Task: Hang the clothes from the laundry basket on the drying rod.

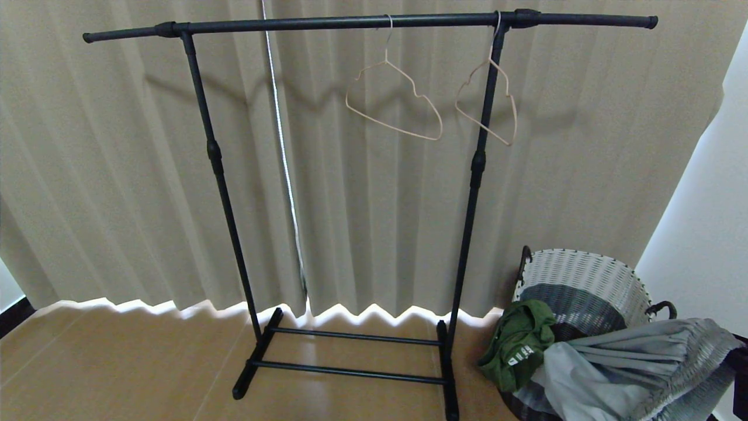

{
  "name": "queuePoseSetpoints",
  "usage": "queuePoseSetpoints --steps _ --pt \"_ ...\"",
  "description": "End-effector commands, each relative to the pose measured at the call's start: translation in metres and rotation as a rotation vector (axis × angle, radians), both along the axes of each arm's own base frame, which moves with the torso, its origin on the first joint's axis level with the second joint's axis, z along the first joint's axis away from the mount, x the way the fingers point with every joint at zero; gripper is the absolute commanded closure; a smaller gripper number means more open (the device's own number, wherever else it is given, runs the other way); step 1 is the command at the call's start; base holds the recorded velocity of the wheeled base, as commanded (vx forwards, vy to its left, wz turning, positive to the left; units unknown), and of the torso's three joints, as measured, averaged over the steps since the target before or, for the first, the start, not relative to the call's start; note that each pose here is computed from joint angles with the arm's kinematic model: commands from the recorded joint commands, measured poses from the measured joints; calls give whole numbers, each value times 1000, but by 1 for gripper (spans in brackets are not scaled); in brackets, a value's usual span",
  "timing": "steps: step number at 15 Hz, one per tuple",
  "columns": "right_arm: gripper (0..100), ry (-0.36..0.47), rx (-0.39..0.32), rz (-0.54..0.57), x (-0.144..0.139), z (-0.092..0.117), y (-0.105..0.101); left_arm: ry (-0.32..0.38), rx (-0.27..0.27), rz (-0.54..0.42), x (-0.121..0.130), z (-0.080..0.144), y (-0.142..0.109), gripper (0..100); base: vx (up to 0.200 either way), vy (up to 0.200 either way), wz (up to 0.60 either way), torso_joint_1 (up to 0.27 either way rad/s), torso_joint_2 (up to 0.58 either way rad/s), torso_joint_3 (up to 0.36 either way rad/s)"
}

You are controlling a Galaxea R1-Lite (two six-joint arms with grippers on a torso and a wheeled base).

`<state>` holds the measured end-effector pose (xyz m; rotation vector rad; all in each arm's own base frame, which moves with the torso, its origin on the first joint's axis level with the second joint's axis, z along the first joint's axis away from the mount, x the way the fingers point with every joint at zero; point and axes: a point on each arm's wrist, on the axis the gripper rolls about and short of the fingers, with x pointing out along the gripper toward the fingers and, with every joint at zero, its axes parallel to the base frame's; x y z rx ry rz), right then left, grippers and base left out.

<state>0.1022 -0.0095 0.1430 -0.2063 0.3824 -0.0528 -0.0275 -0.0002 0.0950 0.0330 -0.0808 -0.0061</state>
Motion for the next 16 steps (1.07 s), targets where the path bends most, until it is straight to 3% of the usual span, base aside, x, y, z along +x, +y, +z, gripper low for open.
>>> queuePoseSetpoints --steps 1,3,9,12,14,16 --pt "100 -2 0 14 0 0 1 -26 17 -40 -3 9 -1 0 0 0 0 0 0 0" --pt "100 7 2 35 -1 -2 3 -37 29 -104 -4 22 -2 0 0 0 0 0 0 0" --pt "100 11 4 97 -1 -3 10 161 23 -244 41 83 -5 0 0 0 0 0 0 0" --pt "100 -9 5 109 1 2 10 225 22 -301 63 99 -8 0 0 0 0 0 0 0" --pt "100 -39 8 137 4 11 13 260 28 -402 96 119 -19 0 0 0 0 0 0 0" --pt "100 -40 10 144 5 18 14 302 41 -478 133 125 -36 0 0 0 0 0 0 0"
